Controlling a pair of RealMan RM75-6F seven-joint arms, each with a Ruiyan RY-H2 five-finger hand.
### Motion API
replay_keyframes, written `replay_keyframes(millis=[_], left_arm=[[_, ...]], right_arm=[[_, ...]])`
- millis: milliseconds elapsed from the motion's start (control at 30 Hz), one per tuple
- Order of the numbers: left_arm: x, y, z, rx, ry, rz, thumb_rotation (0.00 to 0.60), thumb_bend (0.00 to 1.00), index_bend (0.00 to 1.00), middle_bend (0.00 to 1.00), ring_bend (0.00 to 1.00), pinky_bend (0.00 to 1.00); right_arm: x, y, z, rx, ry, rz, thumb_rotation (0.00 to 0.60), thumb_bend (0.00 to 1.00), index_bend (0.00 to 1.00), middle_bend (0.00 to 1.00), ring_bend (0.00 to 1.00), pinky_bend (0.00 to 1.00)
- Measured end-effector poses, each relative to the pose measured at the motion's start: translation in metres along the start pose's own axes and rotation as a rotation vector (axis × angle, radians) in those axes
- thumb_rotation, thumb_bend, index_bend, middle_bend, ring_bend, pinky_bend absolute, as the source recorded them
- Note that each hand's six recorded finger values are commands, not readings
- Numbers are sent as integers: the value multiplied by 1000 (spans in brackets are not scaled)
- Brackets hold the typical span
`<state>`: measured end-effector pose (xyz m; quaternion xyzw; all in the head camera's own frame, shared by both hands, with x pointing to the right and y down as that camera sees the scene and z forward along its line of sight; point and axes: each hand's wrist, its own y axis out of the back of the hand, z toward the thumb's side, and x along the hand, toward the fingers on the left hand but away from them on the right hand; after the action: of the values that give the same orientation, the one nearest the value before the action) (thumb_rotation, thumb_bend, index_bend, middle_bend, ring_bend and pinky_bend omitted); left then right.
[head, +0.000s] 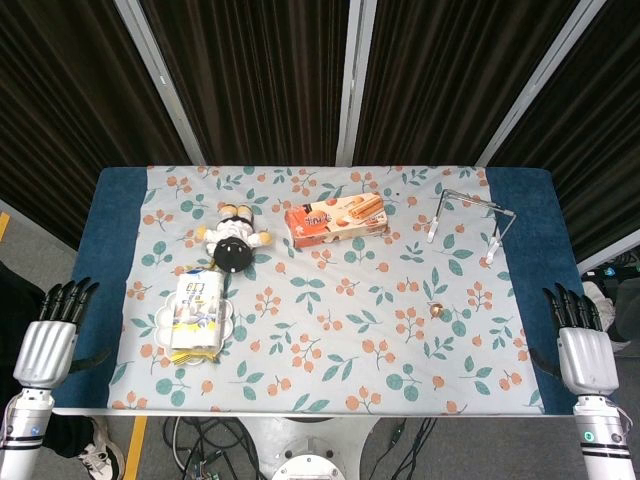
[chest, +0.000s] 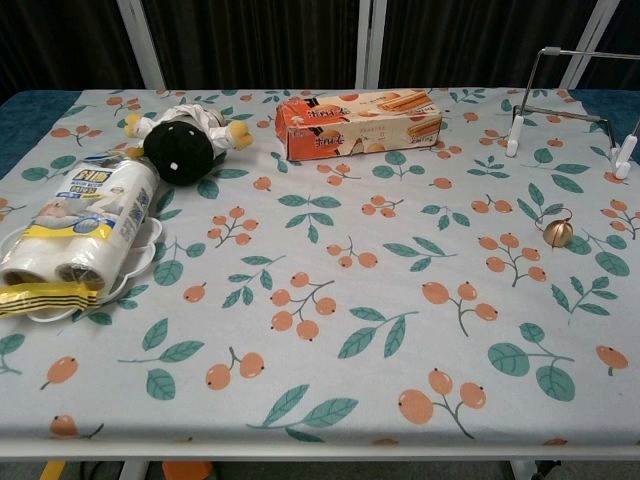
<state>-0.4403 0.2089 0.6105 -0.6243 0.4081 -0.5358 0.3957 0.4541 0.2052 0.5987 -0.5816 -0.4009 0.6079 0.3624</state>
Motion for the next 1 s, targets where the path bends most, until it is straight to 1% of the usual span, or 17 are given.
replay_keyframes(millis=[200, 367, 433, 533, 600, 767, 867, 1000], left_arm=[[0, -3, 0, -9, -9, -6, 600, 35, 36, 31, 0, 16], [0, -5, 1, -22, -17, -16, 600, 36, 36, 31, 0, 16], [0, -5, 1, -26, -20, -20, 600, 35, 36, 31, 0, 16], [-2, -5, 1, -30, -23, -20, 600, 36, 36, 30, 0, 16], [-3, -7, 0, -32, -20, -22, 600, 36, 36, 30, 0, 16], [-4, -9, -2, -38, -14, -26, 600, 35, 36, 31, 0, 15], [-4, -9, -3, -38, -15, -31, 600, 35, 36, 30, 0, 15], [-4, -11, -3, -42, -13, -37, 600, 36, 37, 30, 0, 16]], right_arm=[[-5, -9, 7, 8, 13, 35, 600, 110, 0, 0, 0, 0], [-20, -16, 24, 38, 54, 70, 600, 110, 1, 0, 0, 0], [-29, -18, 33, 54, 72, 82, 600, 111, 39, 0, 0, 0], [-43, -22, 45, 73, 95, 103, 600, 112, 143, 0, 0, 0], [-52, -24, 52, 80, 103, 118, 600, 122, 178, 0, 0, 0], [-74, -34, 74, 80, 123, 168, 600, 142, 233, 0, 0, 0], [-84, -38, 92, 88, 150, 179, 600, 144, 253, 0, 0, 0], [-90, -46, 109, 90, 176, 193, 600, 146, 279, 0, 0, 0]])
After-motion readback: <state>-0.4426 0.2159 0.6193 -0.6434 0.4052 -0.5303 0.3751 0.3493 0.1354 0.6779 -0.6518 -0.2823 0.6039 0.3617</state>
